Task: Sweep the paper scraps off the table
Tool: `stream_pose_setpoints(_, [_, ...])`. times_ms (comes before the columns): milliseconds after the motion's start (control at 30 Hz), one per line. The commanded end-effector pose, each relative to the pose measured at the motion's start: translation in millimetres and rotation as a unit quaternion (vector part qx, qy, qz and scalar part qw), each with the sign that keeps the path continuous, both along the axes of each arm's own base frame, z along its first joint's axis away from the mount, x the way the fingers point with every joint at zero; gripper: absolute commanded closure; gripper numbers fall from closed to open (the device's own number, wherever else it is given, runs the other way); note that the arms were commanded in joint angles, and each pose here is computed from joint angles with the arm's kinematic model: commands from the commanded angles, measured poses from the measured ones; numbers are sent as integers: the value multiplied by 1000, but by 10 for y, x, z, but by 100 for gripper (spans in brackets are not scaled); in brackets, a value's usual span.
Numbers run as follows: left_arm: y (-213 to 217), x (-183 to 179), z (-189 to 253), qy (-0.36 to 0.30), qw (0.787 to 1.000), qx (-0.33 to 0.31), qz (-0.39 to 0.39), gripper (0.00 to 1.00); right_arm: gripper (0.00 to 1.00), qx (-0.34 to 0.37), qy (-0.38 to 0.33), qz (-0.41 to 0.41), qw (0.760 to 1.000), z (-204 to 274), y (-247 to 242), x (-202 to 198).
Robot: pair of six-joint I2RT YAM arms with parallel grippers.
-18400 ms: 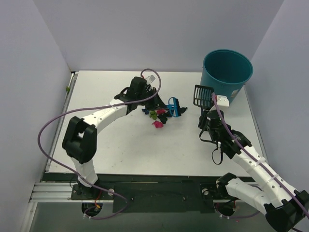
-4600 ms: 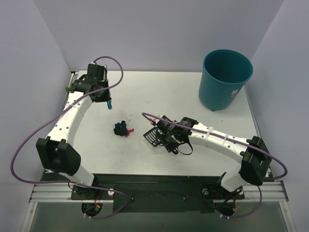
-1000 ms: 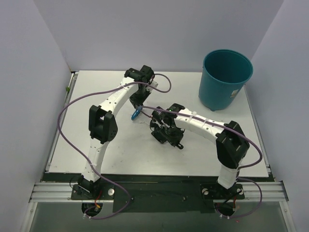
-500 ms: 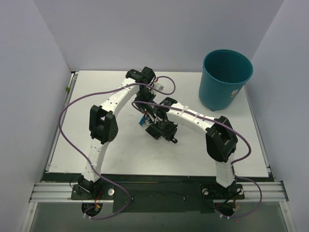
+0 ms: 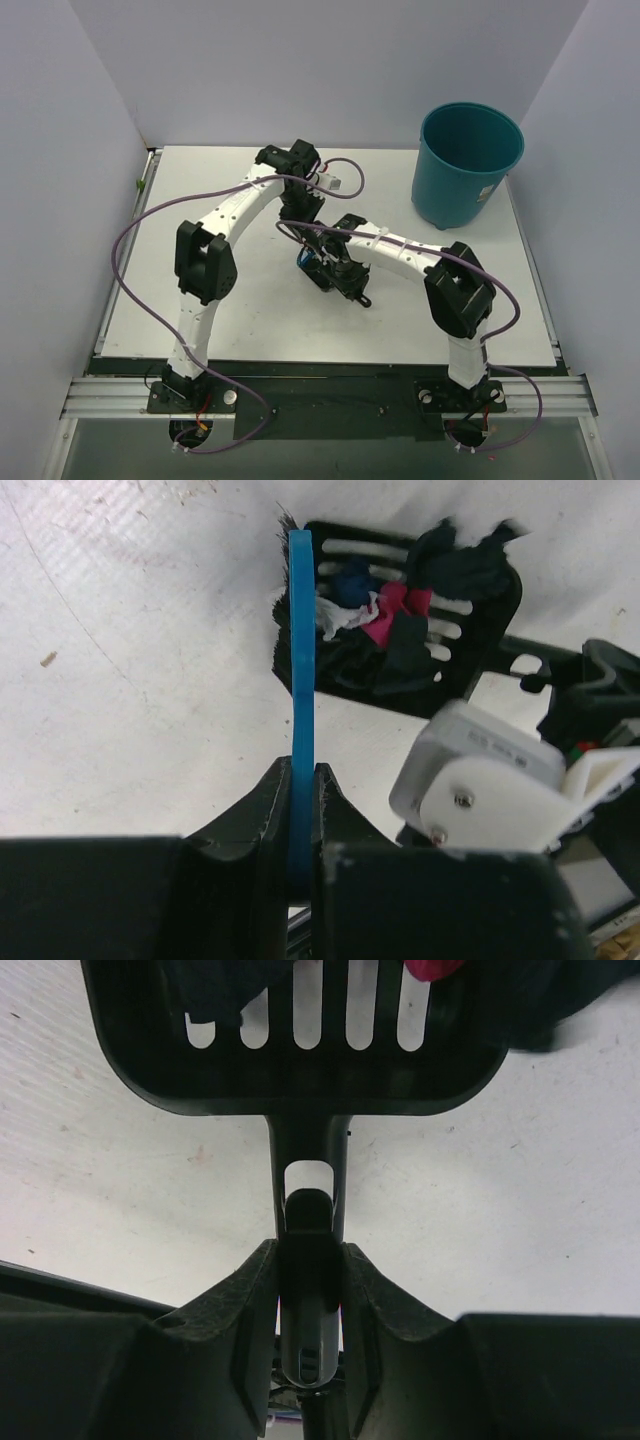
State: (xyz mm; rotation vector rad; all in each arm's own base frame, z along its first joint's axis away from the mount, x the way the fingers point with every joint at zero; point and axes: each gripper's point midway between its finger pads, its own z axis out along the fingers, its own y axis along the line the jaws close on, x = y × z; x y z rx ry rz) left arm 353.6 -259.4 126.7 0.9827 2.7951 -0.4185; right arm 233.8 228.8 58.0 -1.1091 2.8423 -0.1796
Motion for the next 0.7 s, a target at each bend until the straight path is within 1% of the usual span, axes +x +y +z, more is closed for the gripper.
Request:
stream_pose_setpoints(0, [-57,-320,363,1,1000,-28,-6,100,100,10,-89,-14,996,82,-60,129])
stream_pose_setpoints(67, [6,-340,440,-14,1000,-23,3,100,100,6,-123,-14,992,58,-100,157])
stream_pose_setpoints(100, [33,-341,509,-26,999,-26,14,100,100,17,-134,-20,991,85,-86,160])
stream_pose_setpoints(200, [138,-273,641,-60,997,-16,41,100,100,34,-156,-28,987,43,-109,166])
stream_pose_setpoints(300, [249,-170,910,-107,990,-23,86,100,100,46,-178,-35,982,121,-136,180])
stream_pose_setpoints(467, [405,-3,1209,-163,975,-56,140,100,100,78,-198,-43,976,251,-147,168])
stream_pose_setpoints(500, [453,-42,1232,-164,973,-63,151,100,100,91,-199,-43,975,297,-123,161])
stream_pose_setpoints(533, [500,29,1260,-174,968,-72,165,100,100,99,-201,-45,974,344,-108,154])
stream_pose_setpoints(567, [550,-4,1279,-176,965,-77,176,100,100,104,-196,-45,974,361,-88,136])
stream_pose_setpoints(600, [617,49,1290,-180,960,-84,195,100,100,113,-197,-48,973,427,-71,144])
stream_pose_setpoints(667, [776,46,1277,-183,954,-84,220,100,100,128,-198,-57,970,575,-40,166])
